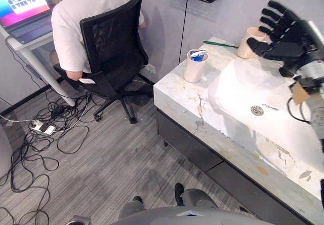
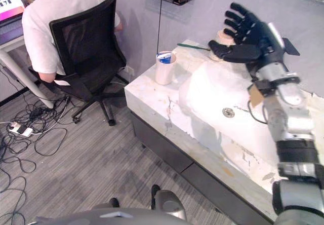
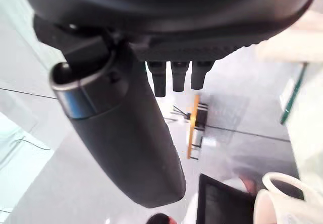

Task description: Organize the bathroom.

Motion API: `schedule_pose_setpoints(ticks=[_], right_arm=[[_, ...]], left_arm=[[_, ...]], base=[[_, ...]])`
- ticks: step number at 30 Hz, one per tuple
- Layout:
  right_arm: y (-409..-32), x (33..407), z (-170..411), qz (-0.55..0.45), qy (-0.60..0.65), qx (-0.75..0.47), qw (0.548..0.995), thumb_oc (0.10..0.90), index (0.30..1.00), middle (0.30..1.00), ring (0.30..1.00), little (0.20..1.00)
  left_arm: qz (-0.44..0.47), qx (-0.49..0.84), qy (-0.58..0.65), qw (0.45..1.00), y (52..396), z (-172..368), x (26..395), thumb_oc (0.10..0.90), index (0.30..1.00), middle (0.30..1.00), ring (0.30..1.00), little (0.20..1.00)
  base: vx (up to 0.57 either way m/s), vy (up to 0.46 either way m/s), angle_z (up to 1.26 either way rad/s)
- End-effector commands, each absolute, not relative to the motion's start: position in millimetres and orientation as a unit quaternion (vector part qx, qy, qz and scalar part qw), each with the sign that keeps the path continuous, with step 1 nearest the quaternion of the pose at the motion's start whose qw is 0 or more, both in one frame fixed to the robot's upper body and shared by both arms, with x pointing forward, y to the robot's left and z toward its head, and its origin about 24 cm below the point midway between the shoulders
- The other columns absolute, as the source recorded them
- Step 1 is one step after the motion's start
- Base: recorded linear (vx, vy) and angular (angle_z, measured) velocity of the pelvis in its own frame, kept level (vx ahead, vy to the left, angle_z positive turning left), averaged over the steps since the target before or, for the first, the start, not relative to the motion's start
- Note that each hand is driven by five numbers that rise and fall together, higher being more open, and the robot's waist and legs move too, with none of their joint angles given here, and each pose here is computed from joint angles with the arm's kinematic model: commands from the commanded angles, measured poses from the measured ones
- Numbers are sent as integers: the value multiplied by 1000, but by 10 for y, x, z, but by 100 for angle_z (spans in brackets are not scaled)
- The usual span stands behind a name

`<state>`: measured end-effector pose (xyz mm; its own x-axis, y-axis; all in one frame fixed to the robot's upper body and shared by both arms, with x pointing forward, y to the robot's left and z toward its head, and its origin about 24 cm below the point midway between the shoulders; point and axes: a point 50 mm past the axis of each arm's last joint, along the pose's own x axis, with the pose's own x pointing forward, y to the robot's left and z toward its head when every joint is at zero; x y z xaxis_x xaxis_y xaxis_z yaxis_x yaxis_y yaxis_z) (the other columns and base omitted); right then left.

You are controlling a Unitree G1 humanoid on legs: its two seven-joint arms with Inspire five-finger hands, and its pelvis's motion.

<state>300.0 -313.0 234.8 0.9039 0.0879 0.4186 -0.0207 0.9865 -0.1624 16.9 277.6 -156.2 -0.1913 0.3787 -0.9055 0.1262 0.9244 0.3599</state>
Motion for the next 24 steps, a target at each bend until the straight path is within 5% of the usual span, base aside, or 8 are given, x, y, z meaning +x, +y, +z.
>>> schedule_pose_setpoints(ticks=[1, 9, 11, 14, 15, 24], right_arm=[[-3155, 2745, 3035, -7, -392, -83, 916, 800, 900, 900, 900, 900], [-3847, 2238, 3250, -243, -414, -107, 871, 800, 900, 900, 900, 900], [-4118, 1939, 3288, -364, -439, -98, 816, 800, 900, 900, 900, 900], [-4136, 1911, 3290, -376, -441, -99, 809, 800, 900, 900, 900, 900], [-4296, 1707, 3261, -466, -443, -96, 760, 800, 900, 900, 900, 900], [-4780, 1103, 2984, -679, -383, -108, 616, 800, 900, 900, 900, 900]], left_arm=[[130, 218, 786, 564, 3121, -1420, -70, 800, 900, 900, 900, 900], [136, 197, 783, 574, 3082, -1444, -115, 800, 900, 900, 900, 900], [146, 179, 785, 574, 3075, -1446, -156, 800, 900, 900, 900, 900], [147, 178, 785, 575, 3075, -1446, -154, 800, 900, 900, 900, 900], [150, 169, 787, 574, 3064, -1449, -149, 800, 900, 900, 900, 900], [161, 147, 789, 574, 3060, -1448, -168, 800, 900, 900, 900, 900]], base=[[-9, 7, -10], [-20, 33, -8], [-12, 62, -20], [-2, 27, -18], [0, 35, -27], [-2, 49, -12]])
